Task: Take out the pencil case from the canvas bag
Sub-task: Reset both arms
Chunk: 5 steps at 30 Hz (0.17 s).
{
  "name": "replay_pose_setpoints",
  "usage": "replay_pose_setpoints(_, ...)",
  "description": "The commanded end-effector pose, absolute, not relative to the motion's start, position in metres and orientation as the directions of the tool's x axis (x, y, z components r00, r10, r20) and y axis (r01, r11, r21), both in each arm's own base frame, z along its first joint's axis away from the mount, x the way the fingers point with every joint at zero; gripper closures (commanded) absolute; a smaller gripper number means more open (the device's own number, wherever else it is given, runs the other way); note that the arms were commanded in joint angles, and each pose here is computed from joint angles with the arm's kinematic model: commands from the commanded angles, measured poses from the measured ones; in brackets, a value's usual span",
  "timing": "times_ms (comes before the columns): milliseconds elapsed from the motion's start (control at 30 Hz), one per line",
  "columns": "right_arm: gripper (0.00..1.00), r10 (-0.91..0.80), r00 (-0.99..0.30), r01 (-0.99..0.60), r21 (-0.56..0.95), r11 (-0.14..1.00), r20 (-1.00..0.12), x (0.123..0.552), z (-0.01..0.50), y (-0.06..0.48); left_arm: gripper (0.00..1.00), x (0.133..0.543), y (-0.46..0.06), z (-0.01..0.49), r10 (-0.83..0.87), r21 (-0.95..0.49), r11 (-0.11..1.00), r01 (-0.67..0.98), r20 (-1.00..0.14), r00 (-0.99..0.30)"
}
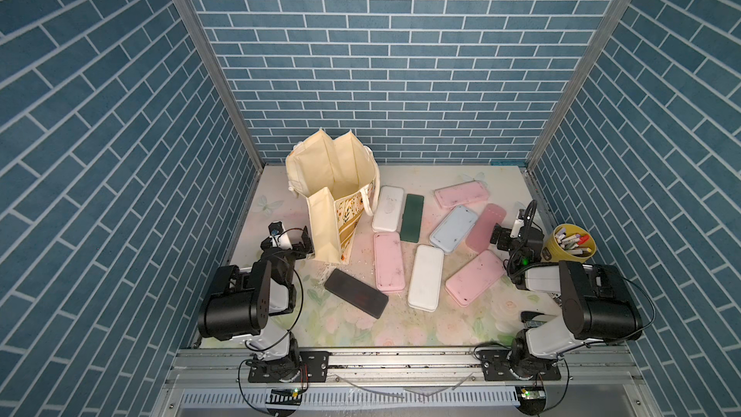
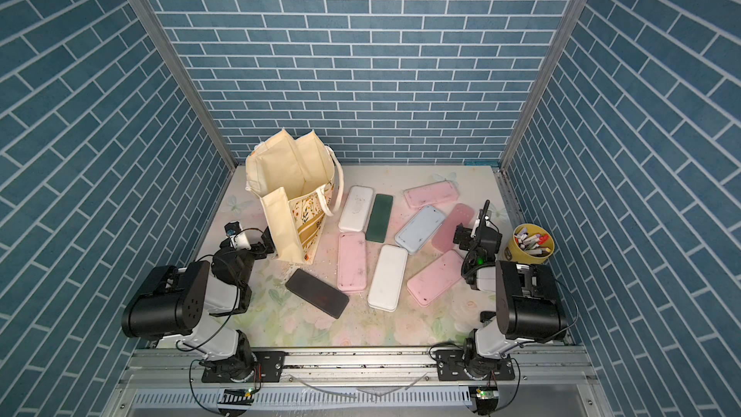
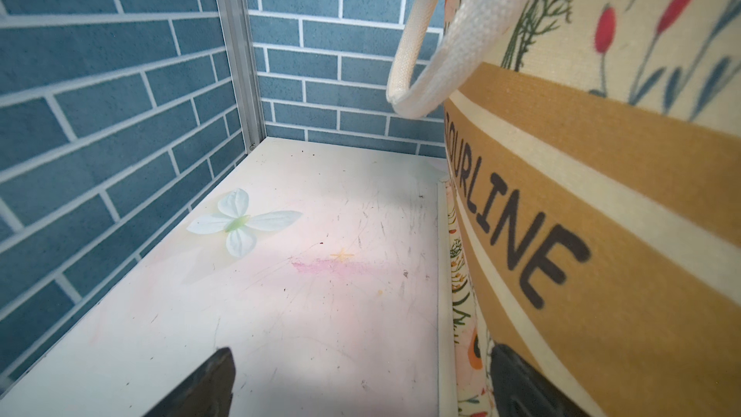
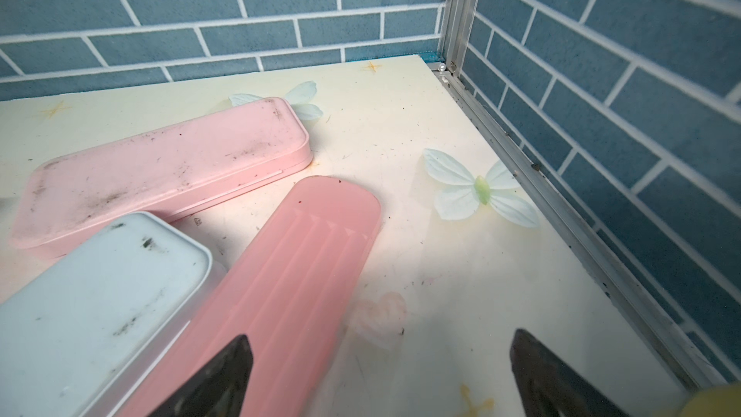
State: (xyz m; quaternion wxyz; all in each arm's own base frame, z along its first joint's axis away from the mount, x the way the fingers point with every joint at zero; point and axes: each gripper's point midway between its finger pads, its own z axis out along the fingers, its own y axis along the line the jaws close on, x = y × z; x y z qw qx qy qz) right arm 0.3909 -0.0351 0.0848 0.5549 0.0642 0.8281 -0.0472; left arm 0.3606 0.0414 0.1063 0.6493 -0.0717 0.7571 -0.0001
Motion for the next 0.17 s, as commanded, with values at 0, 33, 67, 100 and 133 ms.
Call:
replay_pose_setpoints(0, 0.01, 0.046, -0.360, 0.173, -0.018, 0.985, -0.932, 0.3920, 0.0881, -0.0378, 0.01, 0.3597, 0.0408, 0.1064, -0.094, -0.079, 0.991, -0.108, -0.985, -0.144)
replay_pose_setpoints(33, 0.01, 0.045, -0.360, 0.171, -0.019, 0.985, -0.932, 0.3921, 0.0880, -0.0376, 0.01, 0.3600, 0.0407, 0.1065, -0.095, -0.080, 0.991, -0.108, -0.985, -0.143)
replay_pose_setpoints(67, 0.01, 0.045, -0.361, 0.171, -0.019, 0.985, -0.932, 0.3921, 0.0878, -0.0375, 0.01, 0.3598, 0.0408, 0.1066, -0.095, -0.080, 0.991, -0.109, -0.985, -0.143)
replay_pose_setpoints(100, 0.01, 0.045, -0.358, 0.171, -0.018, 0.985, -0.933, 0.3916, 0.0884, -0.0375, 0.00, 0.3597, 0.0405, 0.1062, -0.095, -0.080, 0.991, -0.108, -0.985, -0.144)
replay_pose_setpoints(133, 0.01, 0.044, -0.356, 0.171, -0.019, 0.985, -0.934, 0.3910, 0.0889, -0.0375, 0.01, 0.3600, 0.0409, 0.1066, -0.094, -0.079, 0.991, -0.109, -0.985, -0.143)
